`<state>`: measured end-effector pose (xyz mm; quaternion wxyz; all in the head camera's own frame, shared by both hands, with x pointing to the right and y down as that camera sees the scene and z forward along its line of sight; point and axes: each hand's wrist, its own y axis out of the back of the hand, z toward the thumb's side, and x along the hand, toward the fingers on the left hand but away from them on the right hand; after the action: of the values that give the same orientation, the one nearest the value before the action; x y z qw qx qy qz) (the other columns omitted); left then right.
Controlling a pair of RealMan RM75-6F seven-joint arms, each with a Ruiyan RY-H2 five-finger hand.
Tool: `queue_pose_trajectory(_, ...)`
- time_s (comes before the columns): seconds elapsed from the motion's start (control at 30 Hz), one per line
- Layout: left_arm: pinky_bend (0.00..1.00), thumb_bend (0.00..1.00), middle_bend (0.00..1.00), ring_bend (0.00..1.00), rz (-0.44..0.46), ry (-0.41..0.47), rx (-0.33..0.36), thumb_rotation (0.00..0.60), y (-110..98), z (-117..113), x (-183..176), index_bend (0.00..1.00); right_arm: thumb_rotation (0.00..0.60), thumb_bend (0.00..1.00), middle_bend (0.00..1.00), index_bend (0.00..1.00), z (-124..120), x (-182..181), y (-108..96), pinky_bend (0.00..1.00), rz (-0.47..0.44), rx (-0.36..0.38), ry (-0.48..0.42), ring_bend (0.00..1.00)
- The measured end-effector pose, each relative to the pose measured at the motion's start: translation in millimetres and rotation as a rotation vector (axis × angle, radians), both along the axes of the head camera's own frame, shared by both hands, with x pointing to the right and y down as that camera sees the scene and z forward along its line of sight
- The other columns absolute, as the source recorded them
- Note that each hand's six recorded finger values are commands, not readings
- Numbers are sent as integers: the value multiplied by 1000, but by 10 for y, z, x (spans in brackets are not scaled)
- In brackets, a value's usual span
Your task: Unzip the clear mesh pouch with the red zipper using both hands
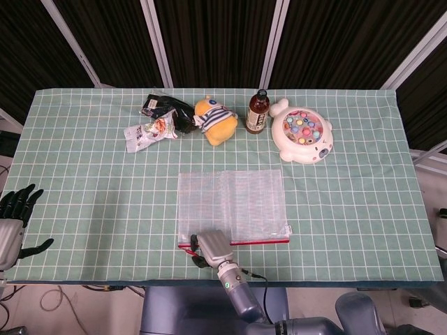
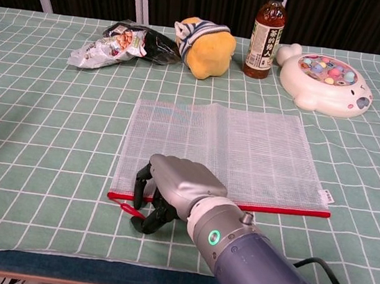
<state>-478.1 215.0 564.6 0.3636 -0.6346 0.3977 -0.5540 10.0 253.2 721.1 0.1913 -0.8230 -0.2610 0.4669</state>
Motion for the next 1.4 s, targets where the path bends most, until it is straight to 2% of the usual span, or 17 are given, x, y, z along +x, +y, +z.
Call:
queue_pose_trajectory(0.67,0,70,0,0,0,6,6,600,-5,-11,-2,0,600,561,1000,551,8,48,58,953,3,-15,-2,1000)
queue_pose_trajectory(1.1,0,70,0,0,-1,9,7,600,-2,-14,3,0,600,569,1000,565,-65,67,12,953,7,1,-13,1000)
queue_pose_trajectory(1.4,0,70,0,0,-3,10,11,600,-2,-18,4,0,600,569,1000,619,-188,76,-101,953,20,40,-36,1000)
